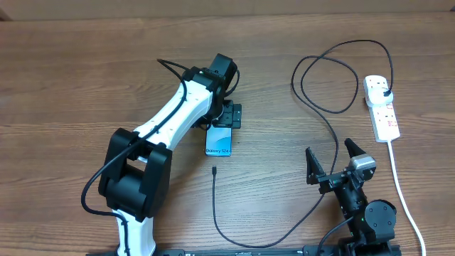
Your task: Plug charger to phone and switch on socket
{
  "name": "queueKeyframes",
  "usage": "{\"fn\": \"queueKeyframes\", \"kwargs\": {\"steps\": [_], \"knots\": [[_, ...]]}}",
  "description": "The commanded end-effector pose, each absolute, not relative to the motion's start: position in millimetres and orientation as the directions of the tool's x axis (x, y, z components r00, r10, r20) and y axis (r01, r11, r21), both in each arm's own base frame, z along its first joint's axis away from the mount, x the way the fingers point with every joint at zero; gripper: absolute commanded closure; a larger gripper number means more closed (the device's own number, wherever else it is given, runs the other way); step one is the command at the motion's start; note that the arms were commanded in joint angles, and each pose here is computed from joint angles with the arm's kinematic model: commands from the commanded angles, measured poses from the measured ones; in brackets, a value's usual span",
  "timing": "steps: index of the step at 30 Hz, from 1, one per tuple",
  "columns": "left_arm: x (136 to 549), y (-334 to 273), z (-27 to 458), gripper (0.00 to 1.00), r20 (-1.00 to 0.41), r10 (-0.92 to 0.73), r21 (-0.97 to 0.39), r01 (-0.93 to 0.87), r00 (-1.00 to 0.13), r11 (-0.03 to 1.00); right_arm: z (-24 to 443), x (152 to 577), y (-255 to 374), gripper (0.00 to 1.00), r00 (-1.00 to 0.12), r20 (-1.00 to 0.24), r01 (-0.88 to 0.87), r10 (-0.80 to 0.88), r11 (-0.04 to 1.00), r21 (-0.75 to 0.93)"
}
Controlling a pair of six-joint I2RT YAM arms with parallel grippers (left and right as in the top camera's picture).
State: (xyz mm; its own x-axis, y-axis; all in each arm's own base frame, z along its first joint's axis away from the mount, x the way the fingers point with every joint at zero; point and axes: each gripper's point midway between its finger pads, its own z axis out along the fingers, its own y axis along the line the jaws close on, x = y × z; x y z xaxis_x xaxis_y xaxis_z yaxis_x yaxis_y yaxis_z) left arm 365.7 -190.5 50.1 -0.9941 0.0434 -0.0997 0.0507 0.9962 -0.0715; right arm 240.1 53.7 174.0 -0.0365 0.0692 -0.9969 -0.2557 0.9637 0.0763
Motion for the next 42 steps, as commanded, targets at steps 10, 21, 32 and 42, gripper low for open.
{"fn": "queueKeyframes", "kwargs": {"steps": [10,21,32,42], "knots": [[370.6,-193.4,46.6,0.0,-0.123,0.027,-0.051,0.034,-0.992,0.998,171.9,240.4,53.0,0.0,-0.032,-0.997,-0.25,0.064,0.966,0.07],[364.0,-190.0,33.3,0.0,-0.109,0.032,-0.043,0.037,-0.994,0.998,171.9,240.4,53.0,0.0,-0.032,-0.997,-0.25,0.064,0.966,0.07],[367.5,-191.4,31.5,0.0,-0.126,0.031,-0.049,0.037,-0.992,0.998,171.9,240.4,53.0,0.0,-0.032,-0.997,-0.25,0.064,0.966,0.07],[369.8,-191.5,31.6,0.01,-0.137,0.03,-0.048,0.037,-0.99,0.998,171.9,240.4,53.0,0.0,-0.032,-0.997,-0.25,0.064,0.966,0.07]]}}
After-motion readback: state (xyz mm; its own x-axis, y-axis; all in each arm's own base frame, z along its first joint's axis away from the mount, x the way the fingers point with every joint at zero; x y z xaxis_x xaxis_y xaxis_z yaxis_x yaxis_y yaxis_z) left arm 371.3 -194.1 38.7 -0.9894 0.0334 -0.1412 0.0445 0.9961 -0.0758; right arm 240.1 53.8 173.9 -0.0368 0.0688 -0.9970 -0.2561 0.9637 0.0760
